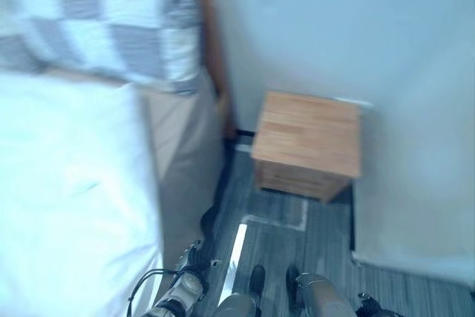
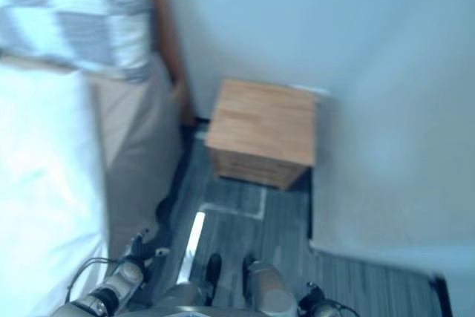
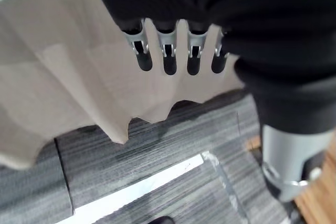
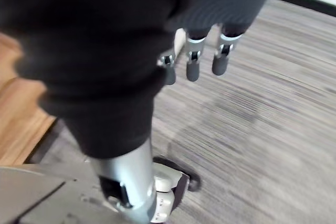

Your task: Tidy up the quilt and then pick up the clothes from the bed and put them into the laundry hamper.

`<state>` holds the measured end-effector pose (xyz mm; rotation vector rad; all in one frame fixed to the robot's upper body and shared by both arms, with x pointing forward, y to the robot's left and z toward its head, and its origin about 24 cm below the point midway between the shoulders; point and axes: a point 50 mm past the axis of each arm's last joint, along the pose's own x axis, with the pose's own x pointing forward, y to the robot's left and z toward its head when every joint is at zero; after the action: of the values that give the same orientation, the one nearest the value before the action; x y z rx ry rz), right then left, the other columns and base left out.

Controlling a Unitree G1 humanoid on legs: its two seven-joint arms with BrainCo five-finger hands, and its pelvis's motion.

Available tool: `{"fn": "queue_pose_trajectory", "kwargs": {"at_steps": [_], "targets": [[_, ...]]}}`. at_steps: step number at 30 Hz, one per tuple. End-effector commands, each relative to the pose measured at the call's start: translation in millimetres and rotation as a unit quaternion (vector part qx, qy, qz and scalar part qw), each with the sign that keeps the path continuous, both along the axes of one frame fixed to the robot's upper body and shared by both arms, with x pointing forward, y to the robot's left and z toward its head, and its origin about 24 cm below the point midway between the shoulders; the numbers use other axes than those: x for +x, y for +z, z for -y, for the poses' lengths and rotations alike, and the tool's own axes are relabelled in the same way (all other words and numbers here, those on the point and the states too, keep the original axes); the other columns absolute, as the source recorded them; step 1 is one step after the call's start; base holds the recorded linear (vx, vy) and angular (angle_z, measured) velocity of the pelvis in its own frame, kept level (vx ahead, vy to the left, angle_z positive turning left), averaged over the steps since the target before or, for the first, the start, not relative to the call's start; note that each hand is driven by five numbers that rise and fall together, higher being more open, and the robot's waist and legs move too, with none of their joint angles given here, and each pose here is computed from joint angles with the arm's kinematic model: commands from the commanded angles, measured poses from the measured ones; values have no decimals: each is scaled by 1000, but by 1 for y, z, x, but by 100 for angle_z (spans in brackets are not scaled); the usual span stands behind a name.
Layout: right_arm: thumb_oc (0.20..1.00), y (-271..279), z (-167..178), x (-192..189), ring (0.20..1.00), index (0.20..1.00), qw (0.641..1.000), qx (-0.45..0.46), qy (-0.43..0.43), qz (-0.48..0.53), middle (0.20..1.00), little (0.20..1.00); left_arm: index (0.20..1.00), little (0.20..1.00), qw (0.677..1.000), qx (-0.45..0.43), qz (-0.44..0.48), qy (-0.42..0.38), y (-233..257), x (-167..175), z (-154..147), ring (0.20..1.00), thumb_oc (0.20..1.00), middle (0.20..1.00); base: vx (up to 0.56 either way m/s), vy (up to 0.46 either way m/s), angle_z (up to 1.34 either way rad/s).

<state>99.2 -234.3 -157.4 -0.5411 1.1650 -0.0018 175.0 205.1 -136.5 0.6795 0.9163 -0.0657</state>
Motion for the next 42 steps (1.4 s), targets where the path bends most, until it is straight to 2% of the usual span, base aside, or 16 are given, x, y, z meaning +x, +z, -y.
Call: {"fn": "queue_pose_trajectory", "kwargs": {"at_steps": [1,8,10,12,13,14,17,18,27,33,36,37,38,39,41,42], "targets": [[1000,11,2,34,1000,1000,999,-9,21,46,1000,1000,1000,1000,998,21,-27,43,-5,-22,-27,1000,1000,1000,116,-147,305],[1000,24,13,55,1000,1000,995,-28,30,92,1000,1000,1000,1000,993,36,-70,83,-11,-52,-47,1000,1000,1000,35,-102,151],[1000,36,19,70,1000,1000,990,-35,27,136,1000,1000,1000,1000,991,56,-82,90,-11,-62,-58,1000,1000,1000,-110,72,225],[1000,72,36,97,1000,1000,968,-64,30,240,1000,1000,1000,1000,985,88,-100,107,-8,-80,-79,1000,1000,1000,-73,40,135],[1000,72,37,97,1000,1000,968,-65,30,239,1000,1000,1000,1000,985,88,-101,107,-8,-80,-79,1000,1000,1000,38,93,81],[1000,101,54,111,1000,1000,949,-88,24,303,1000,1000,1000,1000,981,96,-120,118,-8,-97,-88,1000,1000,1000,109,86,144],[1000,131,73,120,1000,1000,926,-115,9,360,1000,1000,1000,1000,979,104,-131,117,-7,-105,-94,1000,1000,1000,145,159,99],[1000,164,82,137,1000,1000,898,-142,26,415,1000,1000,1000,1000,978,106,-133,122,-6,-109,-99,1000,1000,1000,66,136,59],[1000,273,106,167,1000,1000,783,-265,59,560,1000,1000,1000,1000,986,109,-76,96,7,-73,-105,1000,1000,1000,96,-79,92],[1000,317,76,202,1000,1000,735,-285,149,597,1000,1000,1000,1000,989,103,-59,82,7,-62,-98,1000,1000,1000,46,-162,46],[1000,360,37,232,1000,1000,678,-294,220,637,1000,1000,1000,1000,994,102,-38,22,6,-41,-76,1000,1000,1000,-126,-127,9],[1000,362,35,234,1000,1000,676,-294,222,638,1000,1000,1000,1000,994,100,-36,24,6,-40,-75,1000,1000,1000,-193,-100,3],[1000,393,16,249,1000,1000,639,-313,250,657,1000,1000,1000,1000,994,108,-16,-1,10,-25,-71,1000,1000,1000,-109,-61,10],[1000,393,15,249,1000,1000,639,-313,250,657,1000,1000,1000,1000,994,108,-16,-1,10,-25,-70,1000,1000,1000,-185,-99,16],[1000,421,-19,266,1000,1000,596,-326,298,670,1000,1000,1000,1000,991,128,19,-43,22,3,-67,1000,1000,1000,-149,-66,7],[1000,431,-24,273,1000,1000,594,-336,297,668,1000,1000,1000,1000,988,139,39,-47,30,14,-71,1000,1000,1000,-115,-44,-3]]}}
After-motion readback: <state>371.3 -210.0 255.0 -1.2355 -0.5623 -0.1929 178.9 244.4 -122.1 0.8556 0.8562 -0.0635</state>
